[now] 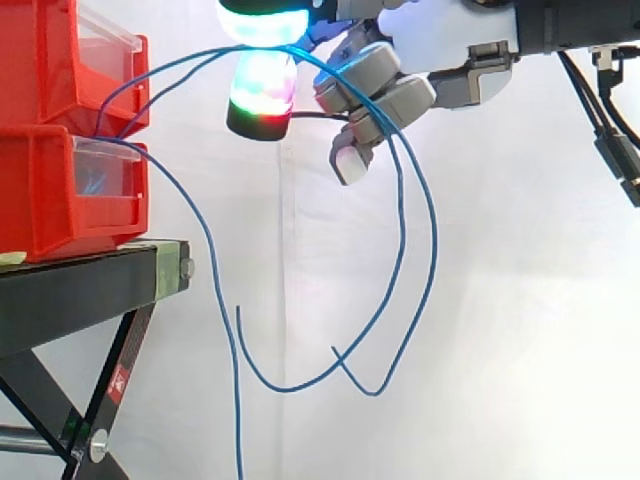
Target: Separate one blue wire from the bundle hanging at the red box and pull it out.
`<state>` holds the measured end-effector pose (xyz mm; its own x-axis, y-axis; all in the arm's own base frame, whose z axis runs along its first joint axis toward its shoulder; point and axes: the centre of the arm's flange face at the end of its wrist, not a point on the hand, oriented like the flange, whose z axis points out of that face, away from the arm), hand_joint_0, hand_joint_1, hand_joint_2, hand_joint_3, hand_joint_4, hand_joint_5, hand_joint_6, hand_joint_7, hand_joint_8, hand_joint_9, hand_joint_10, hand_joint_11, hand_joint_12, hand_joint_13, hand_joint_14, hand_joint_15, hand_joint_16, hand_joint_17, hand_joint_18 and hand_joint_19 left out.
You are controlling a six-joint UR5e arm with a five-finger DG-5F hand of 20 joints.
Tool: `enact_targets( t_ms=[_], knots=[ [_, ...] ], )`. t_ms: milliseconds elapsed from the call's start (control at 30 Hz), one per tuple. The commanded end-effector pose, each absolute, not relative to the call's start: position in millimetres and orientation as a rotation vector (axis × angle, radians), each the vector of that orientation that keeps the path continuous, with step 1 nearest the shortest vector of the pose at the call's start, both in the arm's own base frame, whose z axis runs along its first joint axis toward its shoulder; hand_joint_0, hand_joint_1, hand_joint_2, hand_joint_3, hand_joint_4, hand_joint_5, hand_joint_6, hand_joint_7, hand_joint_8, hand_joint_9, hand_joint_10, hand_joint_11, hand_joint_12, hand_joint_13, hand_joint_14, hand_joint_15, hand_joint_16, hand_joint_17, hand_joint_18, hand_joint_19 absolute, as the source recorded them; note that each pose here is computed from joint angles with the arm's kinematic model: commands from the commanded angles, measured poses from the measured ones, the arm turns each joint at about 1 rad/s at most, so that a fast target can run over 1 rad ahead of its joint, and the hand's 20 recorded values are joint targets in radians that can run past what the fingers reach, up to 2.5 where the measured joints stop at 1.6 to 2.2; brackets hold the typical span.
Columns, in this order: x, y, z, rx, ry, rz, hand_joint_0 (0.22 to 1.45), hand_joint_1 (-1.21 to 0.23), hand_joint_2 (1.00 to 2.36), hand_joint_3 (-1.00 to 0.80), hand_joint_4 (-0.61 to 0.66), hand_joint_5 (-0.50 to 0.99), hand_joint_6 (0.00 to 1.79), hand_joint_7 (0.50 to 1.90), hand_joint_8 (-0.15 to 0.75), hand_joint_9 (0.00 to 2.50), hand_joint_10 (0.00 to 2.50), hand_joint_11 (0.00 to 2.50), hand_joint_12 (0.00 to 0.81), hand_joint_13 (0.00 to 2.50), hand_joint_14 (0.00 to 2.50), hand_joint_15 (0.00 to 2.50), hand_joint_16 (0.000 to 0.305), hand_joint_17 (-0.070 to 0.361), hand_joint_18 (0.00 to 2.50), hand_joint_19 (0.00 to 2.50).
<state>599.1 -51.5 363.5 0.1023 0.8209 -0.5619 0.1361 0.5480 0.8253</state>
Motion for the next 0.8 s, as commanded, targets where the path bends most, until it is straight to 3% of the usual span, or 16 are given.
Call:
enact_targets(
  t_ms=[0, 267, 333, 533, 767],
  knots=[
    [598.8, -51.9, 364.2, 0.895, 1.400, 0.619, 0.61, -0.66, 1.02, -0.31, 0.22, -0.16, 0.89, 1.13, 0.399, 1.33, 0.01, 1.80, 0.426, 1.57, 0.01, 1.45, 0.054, 0.123, 1.03, 0.68],
    [598.7, -52.0, 364.1, 0.911, 1.393, 0.632, 0.60, -0.66, 1.02, -0.30, 0.18, -0.16, 0.89, 1.12, 0.415, 1.04, 0.01, 1.45, 0.516, 1.38, 0.02, 1.13, 0.054, 0.120, 0.99, 0.64],
    [599.0, -52.0, 363.2, 0.913, 1.394, 0.632, 0.60, -0.65, 1.02, -0.30, 0.19, -0.16, 0.89, 1.12, 0.426, 0.97, 0.01, 1.20, 0.543, 1.32, 0.02, 0.89, 0.053, 0.120, 0.99, 0.61],
    [598.8, -52.0, 364.2, 0.912, 1.391, 0.634, 0.60, -0.63, 1.02, -0.30, 0.21, -0.16, 0.89, 1.14, 0.443, 0.94, 0.02, 1.06, 0.570, 1.37, 0.02, 0.50, 0.048, 0.107, 0.93, 0.49],
    [599.1, -51.9, 363.3, 0.913, 1.392, 0.633, 0.60, -0.63, 1.02, -0.30, 0.24, -0.16, 0.89, 1.15, 0.448, 0.97, 0.02, 1.03, 0.551, 1.56, 0.02, 0.68, 0.048, 0.108, 0.94, 0.51]
  ],
)
